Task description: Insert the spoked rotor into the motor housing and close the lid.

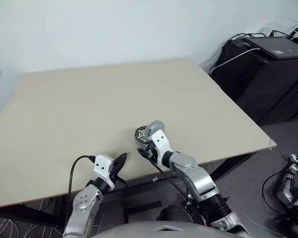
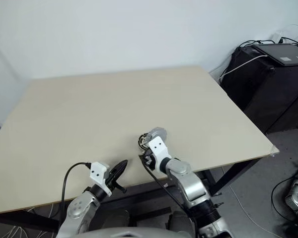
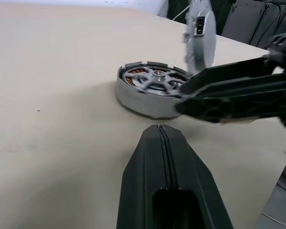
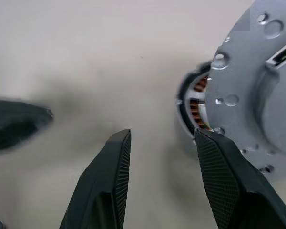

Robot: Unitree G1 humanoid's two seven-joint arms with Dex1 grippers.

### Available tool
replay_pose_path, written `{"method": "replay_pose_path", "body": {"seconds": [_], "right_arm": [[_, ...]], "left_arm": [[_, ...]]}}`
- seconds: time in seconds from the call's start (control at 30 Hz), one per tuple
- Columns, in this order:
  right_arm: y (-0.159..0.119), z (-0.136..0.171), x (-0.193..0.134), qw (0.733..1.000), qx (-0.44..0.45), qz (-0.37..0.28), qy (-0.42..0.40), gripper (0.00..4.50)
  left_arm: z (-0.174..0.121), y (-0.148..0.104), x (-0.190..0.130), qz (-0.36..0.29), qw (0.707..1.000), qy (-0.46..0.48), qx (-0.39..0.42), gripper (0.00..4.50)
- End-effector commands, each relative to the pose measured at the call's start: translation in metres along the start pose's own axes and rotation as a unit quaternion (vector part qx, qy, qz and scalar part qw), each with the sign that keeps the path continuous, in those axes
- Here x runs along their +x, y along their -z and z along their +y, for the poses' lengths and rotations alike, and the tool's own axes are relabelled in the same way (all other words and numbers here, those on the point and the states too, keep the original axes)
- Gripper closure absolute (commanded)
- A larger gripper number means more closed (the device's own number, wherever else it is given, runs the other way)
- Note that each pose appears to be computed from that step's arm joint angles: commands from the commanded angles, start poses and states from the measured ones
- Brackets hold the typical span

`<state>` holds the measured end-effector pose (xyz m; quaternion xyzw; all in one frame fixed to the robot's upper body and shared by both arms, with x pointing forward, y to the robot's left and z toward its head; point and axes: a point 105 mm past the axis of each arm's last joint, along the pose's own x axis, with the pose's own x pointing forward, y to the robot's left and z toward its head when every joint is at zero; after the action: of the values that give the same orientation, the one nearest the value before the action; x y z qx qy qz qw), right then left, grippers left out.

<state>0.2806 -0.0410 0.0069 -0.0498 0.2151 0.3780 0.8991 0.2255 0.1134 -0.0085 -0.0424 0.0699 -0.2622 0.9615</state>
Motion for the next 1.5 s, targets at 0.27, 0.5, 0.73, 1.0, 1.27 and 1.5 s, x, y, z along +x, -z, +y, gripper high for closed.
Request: {"method": "replay_pose_path", "body": {"seconds": [0.27, 0.5, 0.73, 1.0, 1.27, 1.5], "right_arm": [[-0.013, 0.000, -0.017, 0.996, -0.087, -0.005, -0.029, 2.21], [-0.039, 0.042, -0.016, 0.984, -0.134, -0.049, -0.104, 2.21], [-0.064, 0.044, 0.009, 0.980, -0.187, -0.036, -0.054, 2.21], [-0.052, 0.021, 0.038, 0.969, -0.241, 0.063, 0.002, 2.21], [-0.032, 0.013, 0.045, 0.965, -0.229, 0.126, -0.003, 2.21], [-0.028, 0.010, 0.044, 0.964, -0.225, 0.143, 0.003, 2.21]], "left_arm": [[-0.003, -0.011, 0.006, -0.018, 1.000, 0.011, 0.004, 4.50], [-0.004, -0.013, 0.006, -0.016, 1.000, 0.012, 0.003, 4.50], [-0.004, -0.009, 0.006, -0.008, 1.000, 0.011, -0.002, 4.50], [-0.006, -0.005, 0.006, -0.006, 1.000, 0.011, -0.007, 4.50], [-0.008, -0.006, 0.009, -0.010, 1.000, 0.009, -0.010, 4.50], [-0.011, -0.004, 0.008, -0.008, 1.000, 0.011, -0.013, 4.50]]}}
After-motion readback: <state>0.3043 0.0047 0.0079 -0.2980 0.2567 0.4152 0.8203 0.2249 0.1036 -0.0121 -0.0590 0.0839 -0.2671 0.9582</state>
